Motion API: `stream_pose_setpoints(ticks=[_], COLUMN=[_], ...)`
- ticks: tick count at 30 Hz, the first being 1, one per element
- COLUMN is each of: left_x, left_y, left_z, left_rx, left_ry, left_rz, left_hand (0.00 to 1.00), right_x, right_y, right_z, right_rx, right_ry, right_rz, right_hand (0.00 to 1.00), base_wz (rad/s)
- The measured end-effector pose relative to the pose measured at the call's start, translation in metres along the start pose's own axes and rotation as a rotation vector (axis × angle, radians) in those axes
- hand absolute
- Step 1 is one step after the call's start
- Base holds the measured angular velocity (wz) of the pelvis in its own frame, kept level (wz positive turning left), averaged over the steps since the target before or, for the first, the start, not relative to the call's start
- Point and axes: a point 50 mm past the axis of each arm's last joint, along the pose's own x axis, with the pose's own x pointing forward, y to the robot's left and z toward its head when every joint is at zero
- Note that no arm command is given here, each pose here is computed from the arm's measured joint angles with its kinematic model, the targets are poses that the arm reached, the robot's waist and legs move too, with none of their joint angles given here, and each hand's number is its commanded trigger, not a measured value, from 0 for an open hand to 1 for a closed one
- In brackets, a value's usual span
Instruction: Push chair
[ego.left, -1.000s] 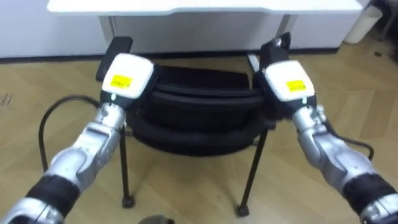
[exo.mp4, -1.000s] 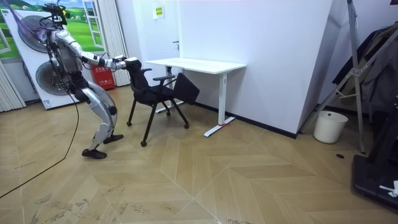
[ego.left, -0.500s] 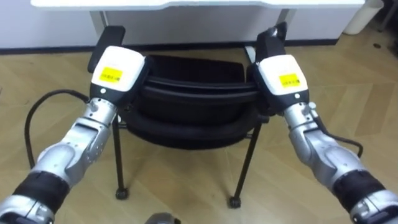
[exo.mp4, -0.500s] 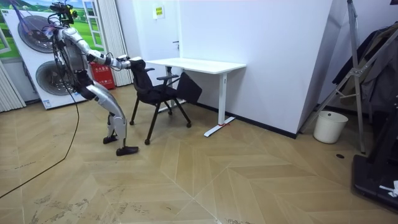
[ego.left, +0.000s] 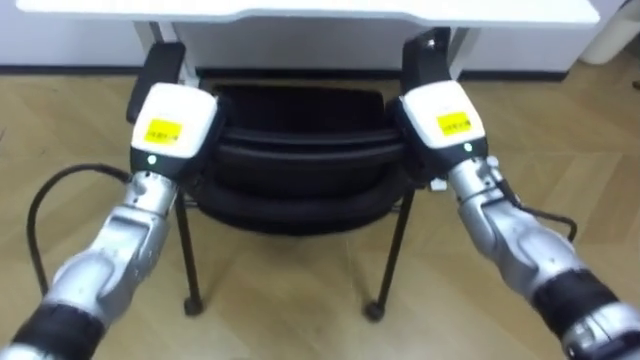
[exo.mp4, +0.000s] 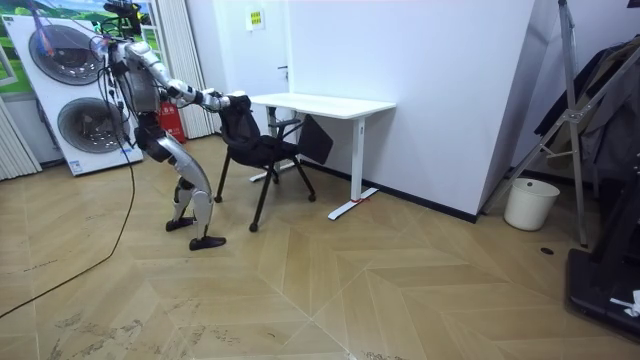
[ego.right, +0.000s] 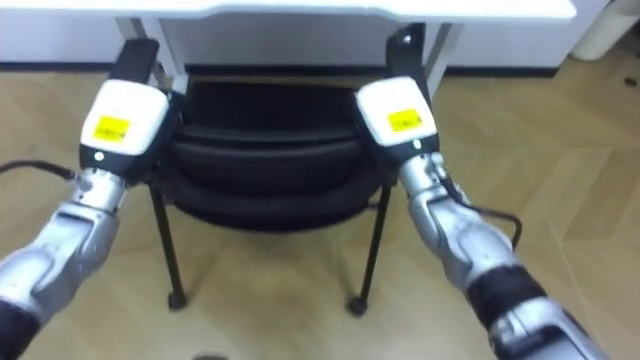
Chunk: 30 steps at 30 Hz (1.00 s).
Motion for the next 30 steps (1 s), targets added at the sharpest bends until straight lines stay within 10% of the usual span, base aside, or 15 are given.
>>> stream_pose_setpoints(ticks=[30], left_x=[-0.001], left_y=[-0.006], left_z=[0.003], left_rx=[-0.023], left_ry=[-0.016], left_rz=[-0.043], left_hand=[1.0], right_x=[-0.009], right_y=[0.003], right_z=[-0.005], right_rx=[-0.011], right_ry=[-0.026], right_rz=[0.052], right_hand=[1.0], base_wz=[-0.1])
